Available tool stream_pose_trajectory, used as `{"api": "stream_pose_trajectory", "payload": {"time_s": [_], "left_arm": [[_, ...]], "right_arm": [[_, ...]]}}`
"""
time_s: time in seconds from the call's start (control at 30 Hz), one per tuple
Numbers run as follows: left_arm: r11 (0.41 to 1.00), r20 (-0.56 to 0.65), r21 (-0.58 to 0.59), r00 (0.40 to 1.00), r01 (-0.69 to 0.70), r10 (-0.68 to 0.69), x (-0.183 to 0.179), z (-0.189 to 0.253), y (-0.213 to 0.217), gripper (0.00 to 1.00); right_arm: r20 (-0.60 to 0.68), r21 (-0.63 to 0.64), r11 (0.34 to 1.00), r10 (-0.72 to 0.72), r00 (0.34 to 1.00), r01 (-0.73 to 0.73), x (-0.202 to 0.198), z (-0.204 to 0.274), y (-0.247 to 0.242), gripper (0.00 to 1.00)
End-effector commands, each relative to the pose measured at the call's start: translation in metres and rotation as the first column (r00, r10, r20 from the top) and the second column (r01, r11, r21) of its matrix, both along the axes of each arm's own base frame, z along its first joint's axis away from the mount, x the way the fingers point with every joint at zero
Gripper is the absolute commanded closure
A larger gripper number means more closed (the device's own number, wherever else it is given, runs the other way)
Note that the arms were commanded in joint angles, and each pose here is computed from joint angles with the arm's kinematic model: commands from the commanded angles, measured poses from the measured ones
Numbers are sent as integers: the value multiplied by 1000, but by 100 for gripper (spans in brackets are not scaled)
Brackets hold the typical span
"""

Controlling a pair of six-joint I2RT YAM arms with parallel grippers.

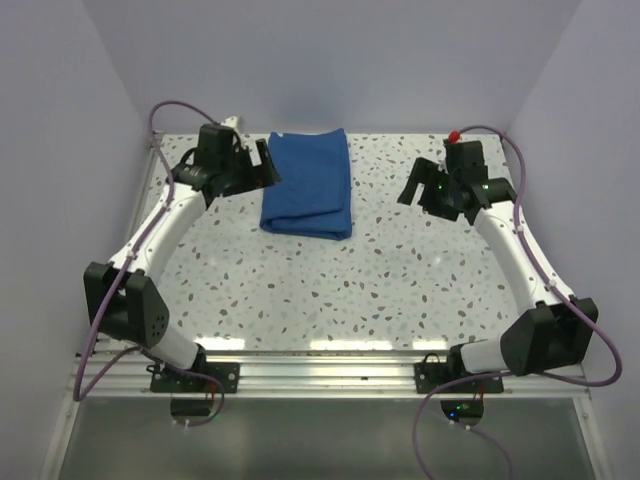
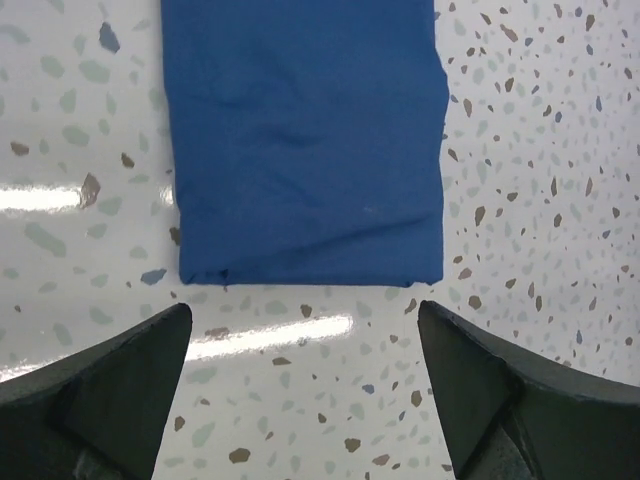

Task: Open and lay out the surgical kit
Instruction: Open the surgical kit at the center of the board.

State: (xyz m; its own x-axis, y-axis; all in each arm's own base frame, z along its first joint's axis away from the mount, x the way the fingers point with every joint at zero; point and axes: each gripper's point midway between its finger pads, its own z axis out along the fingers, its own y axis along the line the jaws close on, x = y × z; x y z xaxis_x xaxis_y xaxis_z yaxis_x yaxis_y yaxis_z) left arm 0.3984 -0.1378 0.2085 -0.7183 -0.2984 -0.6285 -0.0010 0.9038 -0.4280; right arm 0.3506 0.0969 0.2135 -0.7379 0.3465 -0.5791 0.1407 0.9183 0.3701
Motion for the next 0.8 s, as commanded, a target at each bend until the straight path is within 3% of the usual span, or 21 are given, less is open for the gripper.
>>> {"api": "stream_pose_trajectory", "payload": {"time_s": [0.0, 0.13, 0.2, 0.27, 0.3, 0.33, 0.5, 0.77], "left_arm": [[994, -5, 109, 1000, 12, -12, 16, 6, -9, 0], [967, -49, 246, 997, 68, -57, 28, -13, -43, 0], [944, 2, 323, 998, 63, -67, 40, 0, -64, 0], [908, -87, 404, 993, 111, -83, 49, -35, -85, 2], [913, -45, 394, 994, 108, -98, 53, -18, -95, 3], [893, -100, 429, 990, 137, -104, 54, -42, -101, 3], [856, -92, 473, 978, 210, -189, 49, -56, -150, 5], [786, -132, 564, 968, 251, -214, 37, -105, -167, 6]], "right_arm": [[-17, -35, 999, -12, 1000, 12, -3, 5, -6, 13], [-40, -58, 998, -18, 999, 16, -2, 11, -10, 11], [-61, -63, 998, -15, 998, 12, -7, 11, -10, 11], [-73, -48, 999, 5, 997, -9, -13, 8, -7, 11], [-64, -46, 999, 7, 998, -10, -14, 10, -7, 11], [-77, -22, 999, 26, 997, -28, -18, 7, -2, 11], [-88, 14, 999, 53, 995, -52, -33, 5, 3, 11], [-95, -17, 999, 50, 994, -52, -51, 7, -5, 11]]}}
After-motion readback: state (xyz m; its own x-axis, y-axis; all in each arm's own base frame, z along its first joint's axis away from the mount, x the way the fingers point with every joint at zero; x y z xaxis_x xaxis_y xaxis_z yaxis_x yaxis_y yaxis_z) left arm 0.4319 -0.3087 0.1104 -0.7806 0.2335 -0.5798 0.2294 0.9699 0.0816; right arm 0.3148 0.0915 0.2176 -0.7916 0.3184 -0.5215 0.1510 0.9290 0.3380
